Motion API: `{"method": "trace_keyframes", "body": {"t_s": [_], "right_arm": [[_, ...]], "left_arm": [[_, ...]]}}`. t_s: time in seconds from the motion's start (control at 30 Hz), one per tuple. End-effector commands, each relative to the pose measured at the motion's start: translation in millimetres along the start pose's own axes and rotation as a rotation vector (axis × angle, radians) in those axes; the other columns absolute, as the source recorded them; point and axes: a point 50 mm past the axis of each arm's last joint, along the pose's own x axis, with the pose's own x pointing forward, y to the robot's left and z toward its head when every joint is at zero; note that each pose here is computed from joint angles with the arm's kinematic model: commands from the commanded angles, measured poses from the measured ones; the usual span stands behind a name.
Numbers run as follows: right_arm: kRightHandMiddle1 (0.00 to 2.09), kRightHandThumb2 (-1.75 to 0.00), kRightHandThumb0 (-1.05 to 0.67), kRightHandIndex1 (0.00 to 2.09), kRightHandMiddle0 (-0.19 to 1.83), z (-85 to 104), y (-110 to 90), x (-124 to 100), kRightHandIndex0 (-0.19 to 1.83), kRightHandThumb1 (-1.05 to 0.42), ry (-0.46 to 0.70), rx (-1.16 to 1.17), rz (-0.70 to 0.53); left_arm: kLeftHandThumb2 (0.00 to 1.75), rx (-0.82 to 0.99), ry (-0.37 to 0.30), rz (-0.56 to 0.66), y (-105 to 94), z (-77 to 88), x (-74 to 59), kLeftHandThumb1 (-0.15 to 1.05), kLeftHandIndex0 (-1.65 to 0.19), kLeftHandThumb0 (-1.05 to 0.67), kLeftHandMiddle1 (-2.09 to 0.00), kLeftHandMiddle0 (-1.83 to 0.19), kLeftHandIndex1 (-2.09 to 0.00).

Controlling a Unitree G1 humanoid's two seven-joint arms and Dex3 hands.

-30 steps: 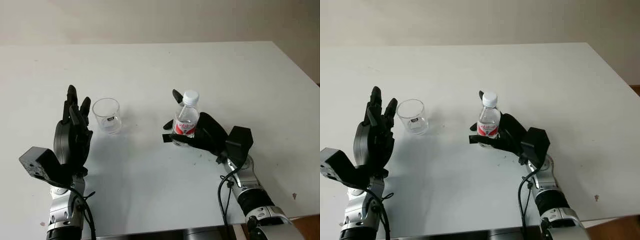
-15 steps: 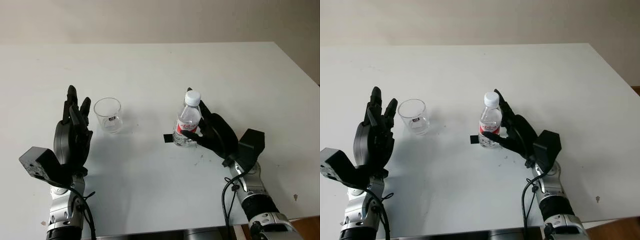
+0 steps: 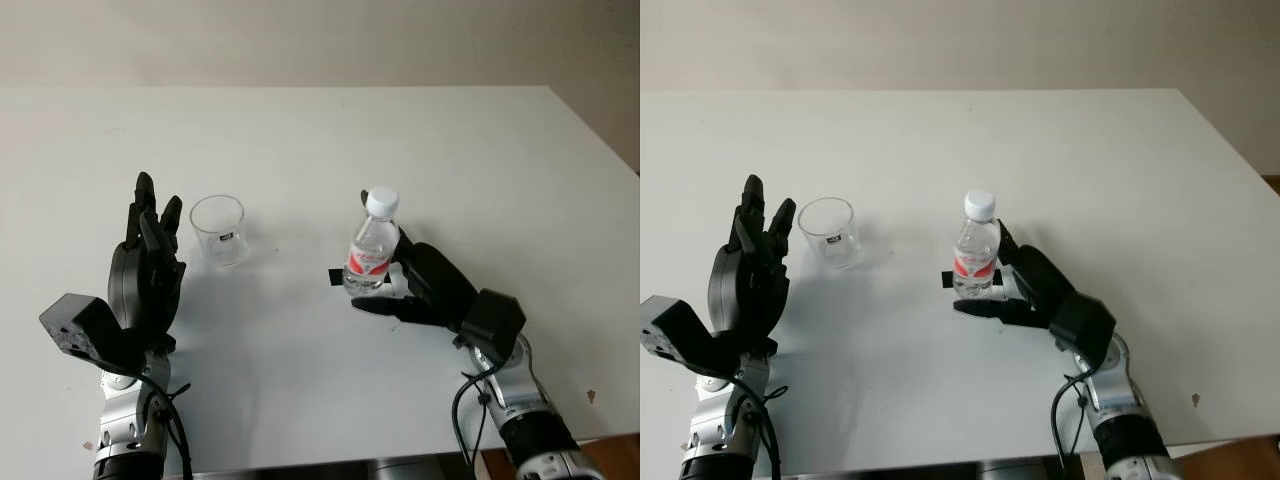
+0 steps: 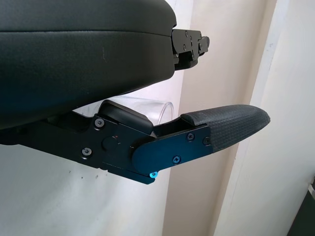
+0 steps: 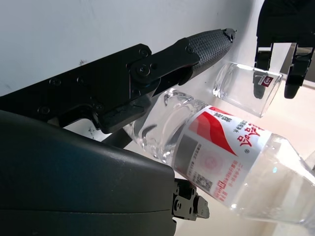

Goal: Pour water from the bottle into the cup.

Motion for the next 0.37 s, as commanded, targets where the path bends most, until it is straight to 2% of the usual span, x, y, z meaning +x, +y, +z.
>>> {"method": "trace_keyframes", "body": {"t_s": [0.0,0.1,0.33], "right_arm": [[0.0,-0.05,-0.91,0.0,-0.19,-10.1,11.6,-14.5,-0.19,-0.93,0.042,0.042,-0.012],[0.0,-0.05,-0.88,0.0,-0.19,-8.9,12.3,-17.5,-0.19,-0.92,0.003,0.096,-0.081],[0.0,-0.06,-0.86,0.0,-0.19,-12.6,11.9,-15.0,-0.19,-0.96,0.004,0.178,-0.182]], "left_arm": [[0.73,0.0,-0.022,-0.006,-1.1,4.0,3.5,1.05,0.05,-0.87,-0.49,0.19,0.0],[0.73,0.002,-0.022,-0.004,-1.4,3.8,4.1,1.05,0.04,-0.87,-0.5,0.19,0.0],[0.72,-0.002,-0.024,-0.004,-1.2,2.8,5.1,1.05,0.04,-0.86,-0.5,0.19,0.0]]}}
